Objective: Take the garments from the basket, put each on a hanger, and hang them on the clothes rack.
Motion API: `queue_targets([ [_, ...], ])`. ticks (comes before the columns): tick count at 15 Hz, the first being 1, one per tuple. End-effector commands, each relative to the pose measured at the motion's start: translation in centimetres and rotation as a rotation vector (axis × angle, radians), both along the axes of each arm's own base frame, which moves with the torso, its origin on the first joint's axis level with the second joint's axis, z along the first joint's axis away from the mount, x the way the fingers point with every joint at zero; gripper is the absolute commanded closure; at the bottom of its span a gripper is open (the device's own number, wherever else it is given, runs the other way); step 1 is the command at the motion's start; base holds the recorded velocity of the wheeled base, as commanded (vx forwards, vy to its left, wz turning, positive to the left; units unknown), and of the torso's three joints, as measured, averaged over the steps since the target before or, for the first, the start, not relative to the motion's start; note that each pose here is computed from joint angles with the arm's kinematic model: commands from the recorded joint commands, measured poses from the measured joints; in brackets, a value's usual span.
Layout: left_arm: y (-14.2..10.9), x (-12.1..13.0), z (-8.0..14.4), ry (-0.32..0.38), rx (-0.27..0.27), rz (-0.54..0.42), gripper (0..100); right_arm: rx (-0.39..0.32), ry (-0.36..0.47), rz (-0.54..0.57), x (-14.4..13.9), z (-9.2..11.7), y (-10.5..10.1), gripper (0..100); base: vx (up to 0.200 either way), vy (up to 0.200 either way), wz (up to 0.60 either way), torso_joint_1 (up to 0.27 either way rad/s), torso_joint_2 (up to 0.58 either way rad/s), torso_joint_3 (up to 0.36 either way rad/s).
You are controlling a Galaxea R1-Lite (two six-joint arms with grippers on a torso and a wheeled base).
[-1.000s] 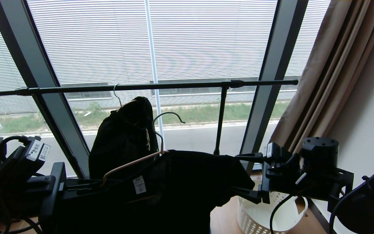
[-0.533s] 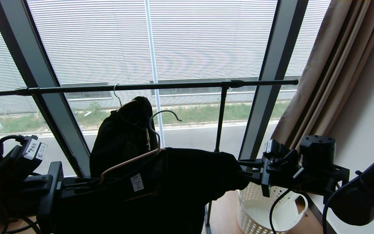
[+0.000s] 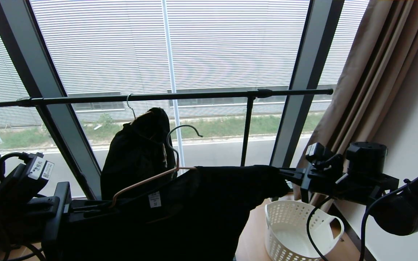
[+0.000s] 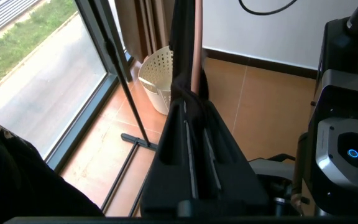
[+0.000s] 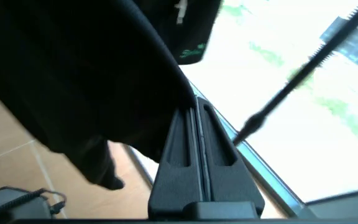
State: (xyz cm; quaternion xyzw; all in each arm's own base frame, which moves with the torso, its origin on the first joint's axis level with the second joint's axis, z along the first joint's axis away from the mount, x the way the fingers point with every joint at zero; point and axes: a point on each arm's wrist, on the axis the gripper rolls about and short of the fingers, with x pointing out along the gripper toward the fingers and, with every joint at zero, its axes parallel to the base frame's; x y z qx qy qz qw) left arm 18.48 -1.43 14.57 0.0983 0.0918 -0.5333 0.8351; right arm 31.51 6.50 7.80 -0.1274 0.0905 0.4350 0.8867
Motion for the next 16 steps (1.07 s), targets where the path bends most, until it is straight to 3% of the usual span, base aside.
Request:
queue_targets([
  [1,0.2,0.0,-0.1,0.003,0.000,0.013,100,0.002,-0.014,-0.032,0.7,0.2,-1.0,100,0.000,0.000,0.00,0.000,0.00,0.000],
  [5,0.3,-0.1,-0.2,0.007,0.000,0.019,100,0.011,-0.033,-0.081,1.4,0.7,-2.5,100,0.000,0.000,0.00,0.000,0.00,0.000],
  [13,0.7,0.0,-0.1,0.004,-0.003,0.035,100,0.017,-0.046,-0.104,1.6,1.1,-3.2,100,0.000,0.000,0.00,0.000,0.00,0.000],
  [16,1.2,-0.1,-0.1,0.005,-0.036,0.013,100,0.017,-0.043,-0.104,1.6,1.1,-3.2,100,0.000,0.000,0.00,0.000,0.00,0.000],
])
